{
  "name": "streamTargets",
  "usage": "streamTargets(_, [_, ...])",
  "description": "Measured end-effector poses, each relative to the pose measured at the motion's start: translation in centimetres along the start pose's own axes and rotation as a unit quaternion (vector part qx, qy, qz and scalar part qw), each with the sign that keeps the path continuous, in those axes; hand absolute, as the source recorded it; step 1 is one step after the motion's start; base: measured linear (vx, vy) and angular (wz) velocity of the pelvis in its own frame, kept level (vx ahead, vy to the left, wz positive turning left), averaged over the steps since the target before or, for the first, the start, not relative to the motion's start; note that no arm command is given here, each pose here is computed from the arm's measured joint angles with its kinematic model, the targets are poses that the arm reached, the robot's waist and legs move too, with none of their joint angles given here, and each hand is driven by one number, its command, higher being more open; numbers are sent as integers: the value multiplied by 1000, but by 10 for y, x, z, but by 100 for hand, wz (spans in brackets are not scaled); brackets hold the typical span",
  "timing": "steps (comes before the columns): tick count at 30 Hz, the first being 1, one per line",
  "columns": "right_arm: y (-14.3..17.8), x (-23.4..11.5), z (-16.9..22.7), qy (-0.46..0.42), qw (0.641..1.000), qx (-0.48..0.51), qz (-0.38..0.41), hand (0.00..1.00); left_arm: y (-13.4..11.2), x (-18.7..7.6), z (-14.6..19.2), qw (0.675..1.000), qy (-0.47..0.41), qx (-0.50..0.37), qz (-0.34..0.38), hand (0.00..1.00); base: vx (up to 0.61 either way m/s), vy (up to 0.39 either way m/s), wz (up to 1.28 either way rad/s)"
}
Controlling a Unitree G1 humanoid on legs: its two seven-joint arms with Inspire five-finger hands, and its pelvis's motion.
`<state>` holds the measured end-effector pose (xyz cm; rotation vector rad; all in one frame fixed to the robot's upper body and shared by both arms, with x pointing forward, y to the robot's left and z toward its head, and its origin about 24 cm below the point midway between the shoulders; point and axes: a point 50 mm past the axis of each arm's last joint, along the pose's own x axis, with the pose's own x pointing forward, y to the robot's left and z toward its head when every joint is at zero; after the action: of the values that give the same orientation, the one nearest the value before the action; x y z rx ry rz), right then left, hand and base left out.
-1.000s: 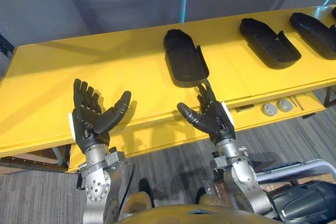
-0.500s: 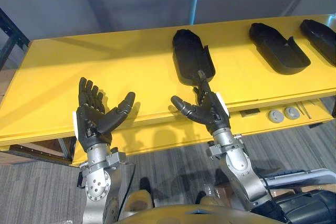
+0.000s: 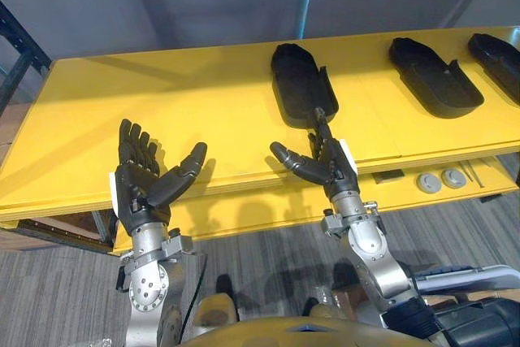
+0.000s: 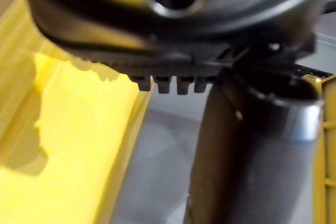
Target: Walk over and take three plastic housings, then place them on the shelf
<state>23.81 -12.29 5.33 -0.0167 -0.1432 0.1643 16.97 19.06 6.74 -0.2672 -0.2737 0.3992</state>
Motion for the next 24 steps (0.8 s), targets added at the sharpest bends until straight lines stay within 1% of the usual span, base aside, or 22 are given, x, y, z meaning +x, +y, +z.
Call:
streamTargets(3, [1, -2, 5, -13, 1000, 5, 15, 100, -1, 0, 0, 1000, -2, 0, -8, 100, 3, -1, -6])
streamTargets(7, [0, -19, 29, -78, 996, 36, 35, 100, -4, 4, 3, 1000, -12, -5, -22, 100, 14, 0, -8])
streamTargets(10, [-6, -31, 43, -114, 991, 61, 42, 100, -12, 9, 7, 998, -33, -18, -41, 100, 27, 7, -18])
streamTargets(13, [-14, -40, 48, -127, 988, 79, 28, 100, -20, 14, 12, 996, -54, -32, -64, 100, -2, 13, -23])
streamTargets(15, [-18, -43, 47, -125, 989, 80, 5, 100, -27, 15, 13, 995, -60, -41, -74, 100, -8, 14, -32])
streamTargets(16, [-20, -46, 45, -119, 989, 81, -14, 100, -31, 16, 13, 994, -62, -48, -83, 100, -8, 19, -41])
streamTargets(19, [-29, -54, 37, -96, 986, 87, -105, 100, -52, 14, 14, 987, -65, -77, -121, 100, 2, 35, -48])
streamTargets(21, [-37, -65, 28, -61, 978, 71, -184, 100, -69, 8, 13, 980, -60, -104, -157, 100, 12, 50, -59])
streamTargets(22, [-41, -71, 23, -43, 973, 67, -218, 100, -78, 4, 12, 975, -57, -117, -179, 100, 32, 53, -63])
streamTargets(24, [-51, -92, 10, 13, 951, 62, -304, 100, -103, -10, 11, 955, -40, -155, -251, 100, 34, 49, -73])
